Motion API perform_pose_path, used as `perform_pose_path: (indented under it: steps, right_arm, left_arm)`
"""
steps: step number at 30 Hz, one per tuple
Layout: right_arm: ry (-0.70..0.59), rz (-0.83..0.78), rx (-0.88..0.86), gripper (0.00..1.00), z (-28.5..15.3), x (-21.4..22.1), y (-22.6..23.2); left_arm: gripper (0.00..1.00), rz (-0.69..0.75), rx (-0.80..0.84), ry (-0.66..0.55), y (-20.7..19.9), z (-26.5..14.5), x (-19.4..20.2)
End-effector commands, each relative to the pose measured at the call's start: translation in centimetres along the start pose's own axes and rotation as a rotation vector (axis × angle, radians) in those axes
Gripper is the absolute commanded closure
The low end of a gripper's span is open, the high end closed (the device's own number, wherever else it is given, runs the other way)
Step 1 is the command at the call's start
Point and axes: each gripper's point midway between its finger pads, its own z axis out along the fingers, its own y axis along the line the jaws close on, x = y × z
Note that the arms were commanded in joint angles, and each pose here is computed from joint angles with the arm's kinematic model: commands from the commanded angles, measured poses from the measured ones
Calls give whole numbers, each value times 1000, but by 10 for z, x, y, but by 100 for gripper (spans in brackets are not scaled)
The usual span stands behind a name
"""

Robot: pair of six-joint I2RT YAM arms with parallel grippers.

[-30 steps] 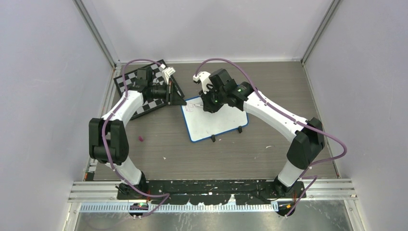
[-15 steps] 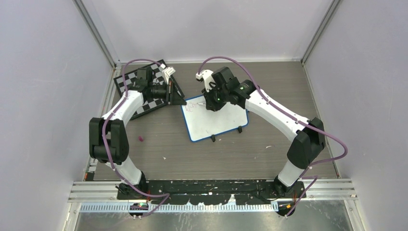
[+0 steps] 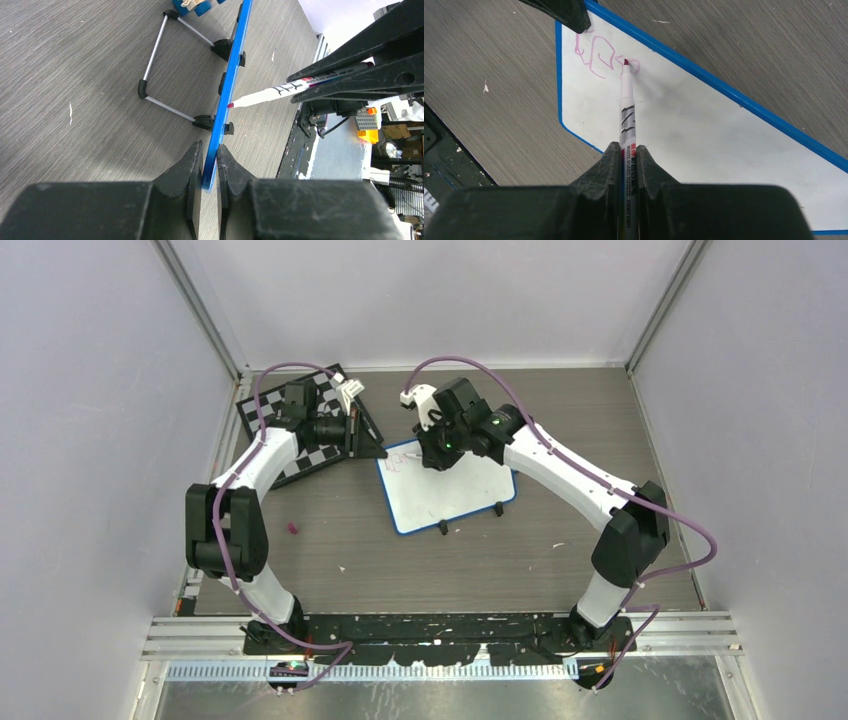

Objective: Write a sentence on the whiteboard

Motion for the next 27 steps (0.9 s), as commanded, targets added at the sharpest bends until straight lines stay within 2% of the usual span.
perform_pose_path:
  steps: [1, 15, 27]
  right_arm:
    - [-23, -21, 17, 100, 5, -8, -3]
    - [18, -32, 39, 100, 0, 16, -6]
    - [-29, -46, 32, 100, -26, -1, -7]
  left_arm:
    - [97, 31, 47, -14, -11, 0, -7]
    - [97, 33, 45, -12, -12, -1, -6]
    - [98, 35, 49, -12, -13, -1, -6]
